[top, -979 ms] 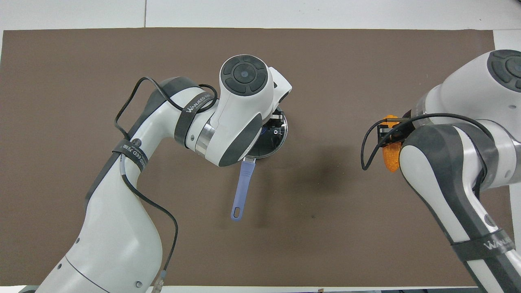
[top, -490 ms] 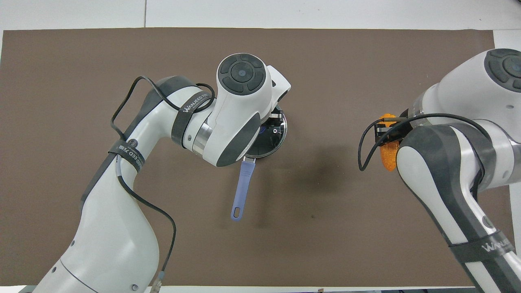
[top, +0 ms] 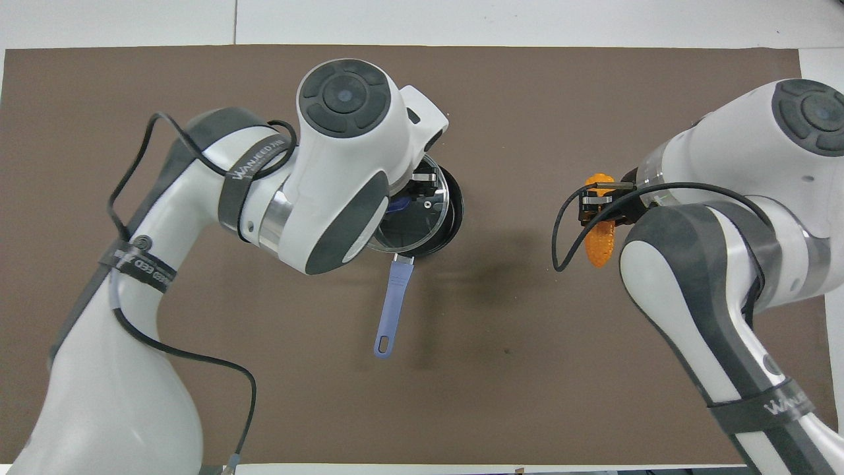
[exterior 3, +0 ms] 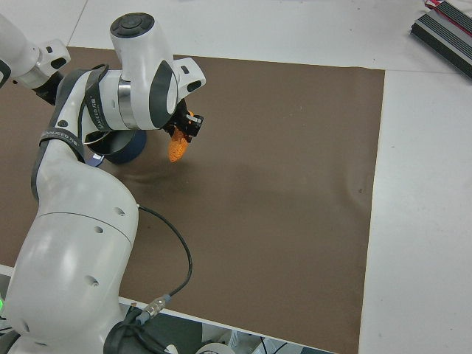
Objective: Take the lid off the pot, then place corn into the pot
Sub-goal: 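Lift the lid away with the left gripper while the right gripper carries the corn, then lower the corn into the pot and open the right gripper, then set the lid on the table with the left gripper while the right gripper withdraws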
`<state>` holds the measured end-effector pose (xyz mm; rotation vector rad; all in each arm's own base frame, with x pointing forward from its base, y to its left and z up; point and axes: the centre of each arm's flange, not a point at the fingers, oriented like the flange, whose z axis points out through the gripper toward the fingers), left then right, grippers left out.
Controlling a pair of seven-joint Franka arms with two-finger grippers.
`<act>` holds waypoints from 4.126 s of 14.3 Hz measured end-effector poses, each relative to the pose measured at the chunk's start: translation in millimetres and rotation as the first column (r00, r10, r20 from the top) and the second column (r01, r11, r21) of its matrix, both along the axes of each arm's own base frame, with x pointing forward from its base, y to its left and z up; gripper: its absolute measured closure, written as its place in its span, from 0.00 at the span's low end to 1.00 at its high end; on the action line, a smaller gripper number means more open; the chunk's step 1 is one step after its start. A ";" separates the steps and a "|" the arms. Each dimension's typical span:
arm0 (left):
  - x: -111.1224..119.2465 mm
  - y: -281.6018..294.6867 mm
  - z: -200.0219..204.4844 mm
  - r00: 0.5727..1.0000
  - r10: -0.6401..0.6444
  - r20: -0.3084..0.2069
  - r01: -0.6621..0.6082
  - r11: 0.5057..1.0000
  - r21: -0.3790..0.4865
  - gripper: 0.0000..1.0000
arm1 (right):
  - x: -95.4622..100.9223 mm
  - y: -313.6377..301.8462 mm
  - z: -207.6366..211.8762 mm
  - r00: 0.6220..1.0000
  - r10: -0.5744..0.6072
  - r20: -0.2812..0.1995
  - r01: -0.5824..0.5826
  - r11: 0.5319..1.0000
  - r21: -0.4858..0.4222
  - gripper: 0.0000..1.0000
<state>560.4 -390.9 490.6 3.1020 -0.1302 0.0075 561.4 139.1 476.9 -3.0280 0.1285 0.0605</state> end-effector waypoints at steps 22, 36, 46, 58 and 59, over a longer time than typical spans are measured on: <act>33.4 440.6 -144.0 0.976 -0.218 -0.016 0.219 0.976 0.011 0.32 | 15.6 252.4 -101.3 0.990 -0.069 0.126 0.068 0.998 0.012 0.41; 25.6 439.5 -157.9 0.975 -0.220 -0.010 0.220 0.975 0.014 0.32 | -8.4 -51.7 124.9 0.998 0.048 -0.034 -0.053 0.985 -0.164 0.00; 37.7 437.2 -120.0 0.973 -0.229 0.038 0.228 0.973 0.027 0.00 | -29.5 -133.7 139.8 0.999 -0.020 -0.046 0.013 0.988 -0.157 0.00; -2.2 360.8 106.2 0.999 -0.026 -0.045 0.027 1.000 0.013 0.00 | -19.3 -152.3 132.1 0.997 -0.056 -0.060 0.046 0.987 -0.156 0.00; -10.8 357.9 113.4 0.998 -0.025 -0.050 0.026 1.000 0.015 0.00 | -19.4 -152.0 132.1 0.997 -0.056 -0.060 0.046 0.987 -0.156 0.00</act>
